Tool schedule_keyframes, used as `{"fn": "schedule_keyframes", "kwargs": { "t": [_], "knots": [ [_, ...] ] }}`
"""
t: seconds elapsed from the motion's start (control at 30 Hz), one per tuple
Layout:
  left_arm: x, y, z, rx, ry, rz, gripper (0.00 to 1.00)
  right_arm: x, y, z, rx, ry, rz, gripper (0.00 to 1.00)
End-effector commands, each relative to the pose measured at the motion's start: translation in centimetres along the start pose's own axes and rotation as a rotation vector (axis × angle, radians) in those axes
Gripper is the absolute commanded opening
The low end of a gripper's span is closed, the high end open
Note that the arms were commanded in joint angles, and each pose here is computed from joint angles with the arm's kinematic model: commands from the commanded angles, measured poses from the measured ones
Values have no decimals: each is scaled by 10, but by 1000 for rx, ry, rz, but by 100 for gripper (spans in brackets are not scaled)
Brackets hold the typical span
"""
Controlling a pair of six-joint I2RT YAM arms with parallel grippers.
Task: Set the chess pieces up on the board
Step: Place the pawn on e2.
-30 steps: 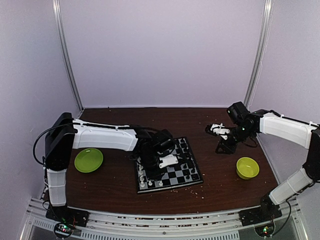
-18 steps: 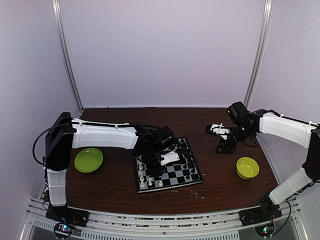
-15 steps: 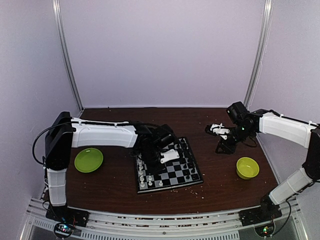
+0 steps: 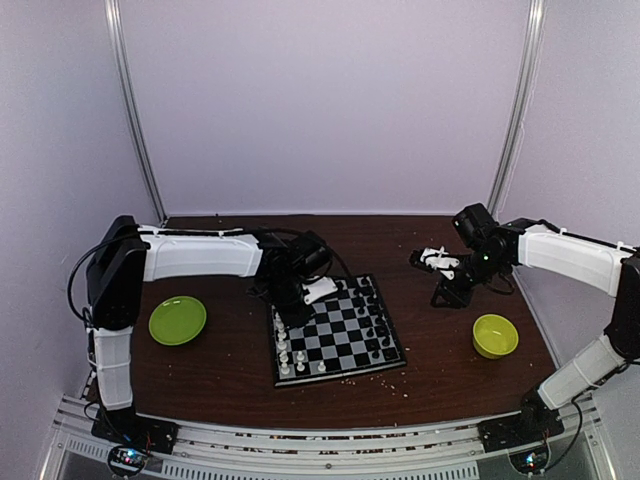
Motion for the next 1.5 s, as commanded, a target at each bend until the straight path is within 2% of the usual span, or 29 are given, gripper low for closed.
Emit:
{"fn": "schedule_keyframes", "kwargs": {
  "t": [0.0,0.6,0.83,1.13,1.3,1.47],
  "knots": [
    [-6,-6,2,4,-29,3,6,5,-2,0,-9,-24,4,36],
    [-14,3,-2,-27,-17,59,7,4,3,0,-3,-25,24,36],
    [-11,2,0,-20,-18,51,15,4,3,0,-5,-25,26,36],
    [-1,-35,2,-3,-32,-47,23,4,4,1,-1,-26,30,36],
    [3,-49,-6,10,-16,-87,24,4,3,1,-1,-28,30,36],
    [10,-52,-42,-121,142,-165,24,5,4,1,-2,-30,30,36]
  ]
}}
Point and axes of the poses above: each gripper's point midway between its finger pads, its own y axis out along the fingers, its own z axis along the line the jaws close on, x = y × z, the point moved 10 cm from there along -y, back along the fingers, and after that the axes turned 7 degrees about y, right-handed, at the moved point
